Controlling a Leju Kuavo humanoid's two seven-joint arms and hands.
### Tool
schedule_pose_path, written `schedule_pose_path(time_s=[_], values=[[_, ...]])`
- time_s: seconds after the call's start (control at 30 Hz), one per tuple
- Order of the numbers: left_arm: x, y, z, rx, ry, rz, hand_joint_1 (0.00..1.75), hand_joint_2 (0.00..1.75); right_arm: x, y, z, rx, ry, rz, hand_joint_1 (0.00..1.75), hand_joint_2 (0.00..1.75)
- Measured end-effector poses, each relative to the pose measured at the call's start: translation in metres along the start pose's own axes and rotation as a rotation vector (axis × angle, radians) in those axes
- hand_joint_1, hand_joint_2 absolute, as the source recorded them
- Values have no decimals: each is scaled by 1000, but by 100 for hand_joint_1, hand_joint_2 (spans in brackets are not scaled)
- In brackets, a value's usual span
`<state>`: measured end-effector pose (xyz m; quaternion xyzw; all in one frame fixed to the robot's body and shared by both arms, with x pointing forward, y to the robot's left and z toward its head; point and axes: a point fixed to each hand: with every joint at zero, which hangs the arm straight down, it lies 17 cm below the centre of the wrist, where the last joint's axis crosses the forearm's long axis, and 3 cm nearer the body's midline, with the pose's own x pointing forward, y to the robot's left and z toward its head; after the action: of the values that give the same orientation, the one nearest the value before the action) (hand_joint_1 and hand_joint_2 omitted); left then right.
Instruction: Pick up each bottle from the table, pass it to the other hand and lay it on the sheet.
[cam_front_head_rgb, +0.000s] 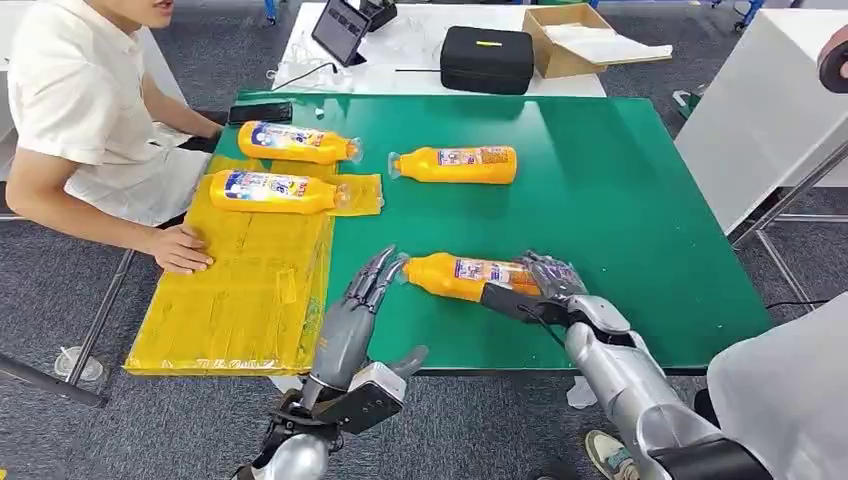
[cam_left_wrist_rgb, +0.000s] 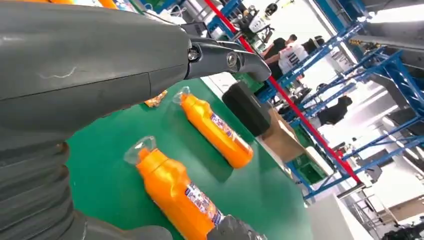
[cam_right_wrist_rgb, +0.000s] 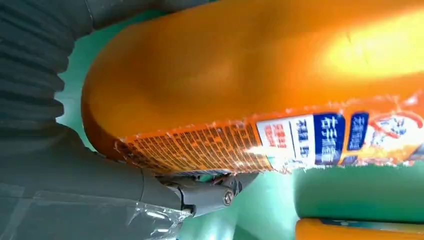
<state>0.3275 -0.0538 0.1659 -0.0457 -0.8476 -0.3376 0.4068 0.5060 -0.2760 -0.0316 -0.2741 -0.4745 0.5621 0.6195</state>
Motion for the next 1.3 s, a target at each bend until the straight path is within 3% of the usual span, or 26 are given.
schedule_pose_path(time_s=[0.2, 0.43, 0.63, 0.93, 1.13, 1.2, 1.3], values=[[3, 1, 1, 6, -22, 1, 0, 175, 20, 9, 11, -14, -173, -134, 175, 175], [3, 2, 3, 21, -18, 31, 0, 175, 29, 11, 22, -106, -234, -227, 175, 175], [3, 18, 10, 143, 26, 234, 0, 175, 54, 18, 42, -189, -304, -407, 175, 175], [3, 24, 11, 176, 35, 261, 0, 175, 65, 22, 53, -217, -326, -454, 175, 175], [-13, 53, 36, 385, 125, 521, 0, 175, 86, 16, 87, -360, -358, -655, 175, 175], [-16, 52, 49, 404, 163, 598, 0, 175, 98, 8, 103, -416, -377, -723, 175, 175], [-18, 48, 59, 405, 203, 764, 0, 175, 115, -7, 121, -500, -424, -709, 175, 175]])
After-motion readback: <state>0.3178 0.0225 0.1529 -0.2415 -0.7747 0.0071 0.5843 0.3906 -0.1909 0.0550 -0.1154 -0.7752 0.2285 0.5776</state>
